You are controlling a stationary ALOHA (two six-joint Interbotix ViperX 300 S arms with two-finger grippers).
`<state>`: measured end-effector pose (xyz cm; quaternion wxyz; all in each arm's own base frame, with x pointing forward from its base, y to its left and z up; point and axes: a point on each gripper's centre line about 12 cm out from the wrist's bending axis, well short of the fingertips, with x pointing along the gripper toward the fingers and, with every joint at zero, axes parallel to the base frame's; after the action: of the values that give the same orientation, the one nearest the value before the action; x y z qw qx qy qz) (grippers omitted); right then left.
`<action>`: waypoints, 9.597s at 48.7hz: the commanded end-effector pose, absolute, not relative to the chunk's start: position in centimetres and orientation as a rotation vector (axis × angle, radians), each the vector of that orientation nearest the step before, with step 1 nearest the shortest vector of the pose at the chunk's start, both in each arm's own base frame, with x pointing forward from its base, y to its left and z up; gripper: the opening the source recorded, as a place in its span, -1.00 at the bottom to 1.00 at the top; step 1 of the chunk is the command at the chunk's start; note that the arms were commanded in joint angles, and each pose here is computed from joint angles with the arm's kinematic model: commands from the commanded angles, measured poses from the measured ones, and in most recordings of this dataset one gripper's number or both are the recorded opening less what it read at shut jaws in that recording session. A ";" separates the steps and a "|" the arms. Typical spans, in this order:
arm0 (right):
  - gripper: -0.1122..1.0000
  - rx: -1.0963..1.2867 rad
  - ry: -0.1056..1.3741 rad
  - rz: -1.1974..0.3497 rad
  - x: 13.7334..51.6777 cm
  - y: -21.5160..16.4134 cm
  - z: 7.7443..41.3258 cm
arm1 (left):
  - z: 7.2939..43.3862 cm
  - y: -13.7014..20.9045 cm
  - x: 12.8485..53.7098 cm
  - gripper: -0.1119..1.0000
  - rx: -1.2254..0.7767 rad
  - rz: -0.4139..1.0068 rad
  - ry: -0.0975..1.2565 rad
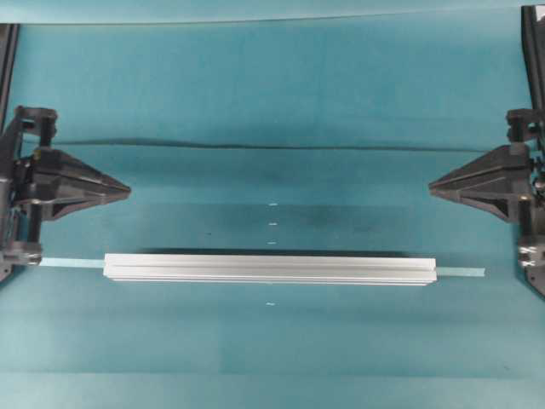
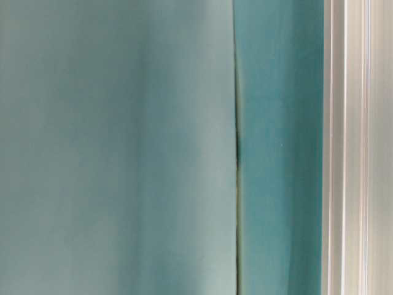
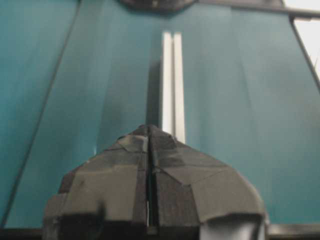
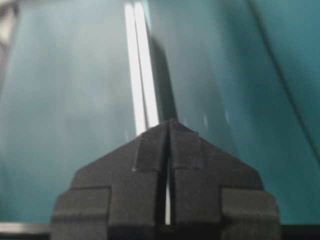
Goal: Lift the metal rail with both hands and move it towards you.
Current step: 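Move both grippers inward toward the two ends of the silver rail, then lower both open grippers over the rail near each end, then close both grippers on the silver rail, then lift the rail with both grippers and pull it toward the front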
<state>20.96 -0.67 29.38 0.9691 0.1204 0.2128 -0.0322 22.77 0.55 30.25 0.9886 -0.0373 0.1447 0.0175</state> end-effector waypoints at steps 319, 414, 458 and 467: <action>-0.08 0.063 1.304 0.070 31.8 3.4 16.7 | 17.6 -2.5 32.8 -0.28 -0.087 0.013 1.030; -0.08 0.209 1.280 0.011 31.8 4.4 43.9 | 44.6 -2.3 31.6 -0.28 -0.084 0.033 1.092; -0.08 0.134 1.426 -0.050 32.1 3.0 36.9 | 38.2 -1.3 32.6 -0.28 -0.098 0.064 1.132; -0.08 0.129 1.428 -0.052 32.3 2.2 33.1 | 34.2 -0.1 32.8 -0.28 -0.093 0.089 1.173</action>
<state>31.93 2.63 33.84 0.7431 0.0555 0.6666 -0.0209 32.87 -1.32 34.25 0.8201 -0.0341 0.5706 0.0262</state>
